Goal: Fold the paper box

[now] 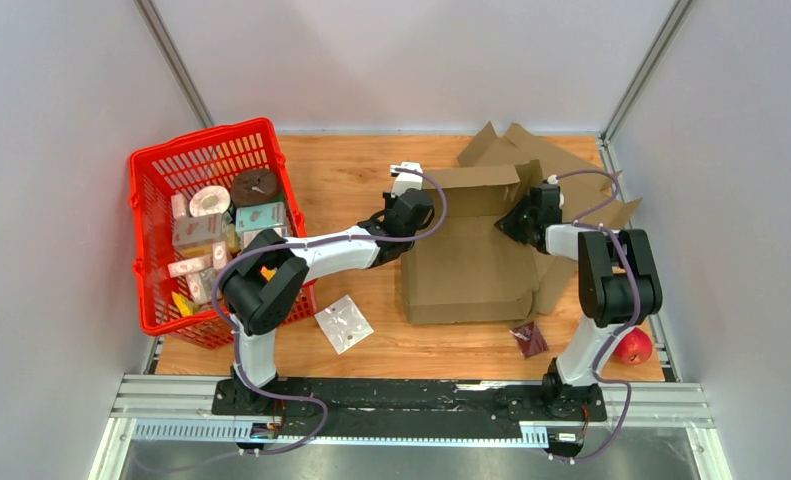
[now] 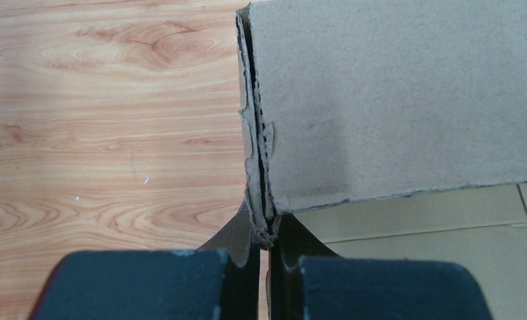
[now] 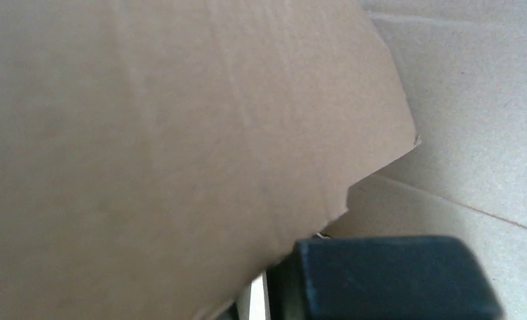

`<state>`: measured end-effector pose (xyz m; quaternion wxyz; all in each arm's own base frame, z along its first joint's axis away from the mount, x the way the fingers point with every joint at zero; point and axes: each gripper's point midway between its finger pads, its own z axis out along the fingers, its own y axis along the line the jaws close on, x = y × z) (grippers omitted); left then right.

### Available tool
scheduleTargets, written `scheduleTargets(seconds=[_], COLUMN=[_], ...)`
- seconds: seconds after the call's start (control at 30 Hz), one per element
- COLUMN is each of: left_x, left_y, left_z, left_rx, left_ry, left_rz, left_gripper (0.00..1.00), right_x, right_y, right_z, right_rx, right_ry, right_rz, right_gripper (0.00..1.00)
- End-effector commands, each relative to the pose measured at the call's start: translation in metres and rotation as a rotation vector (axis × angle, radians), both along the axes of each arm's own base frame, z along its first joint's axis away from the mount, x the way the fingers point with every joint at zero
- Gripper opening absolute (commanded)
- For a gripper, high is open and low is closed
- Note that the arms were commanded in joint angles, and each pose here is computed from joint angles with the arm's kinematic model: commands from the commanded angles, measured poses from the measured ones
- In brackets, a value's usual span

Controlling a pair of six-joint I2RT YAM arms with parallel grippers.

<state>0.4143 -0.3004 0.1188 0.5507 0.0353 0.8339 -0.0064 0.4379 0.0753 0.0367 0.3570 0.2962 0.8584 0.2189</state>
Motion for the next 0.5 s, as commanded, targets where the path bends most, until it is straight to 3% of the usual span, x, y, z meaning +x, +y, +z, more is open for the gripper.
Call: scheduleTargets(seconds=[0.0, 0.17, 0.33, 0.47], left_x=[-0.004, -0.004, -0.004, -0.004], left_y=[0.005, 0.004, 0.006, 0.008], left_z=[0.000, 0.000, 0.001, 0.003], left_rx=[0.003, -0.004, 0.000, 0.004], left_ry=[0.027, 0.030, 0.026, 0.022], left_rz=[-0.001, -0.001, 0.006, 0.010], left_gripper=[0.00, 0.00, 0.00, 0.00], right_x=[-0.005, -0.034, -0.061, -0.068], right_y=[0.006, -0.028, -0.040, -0.046], right_z=[0.013, 0.047, 0.047, 0.015], right_rx=[0.029, -0.175, -0.212, -0.164], right_ry=[0.011, 0.039, 0.070, 0.144], right_rz=[0.040, 0.004, -0.039, -0.127], right_gripper=[0.16, 0.37, 0.37, 0.26])
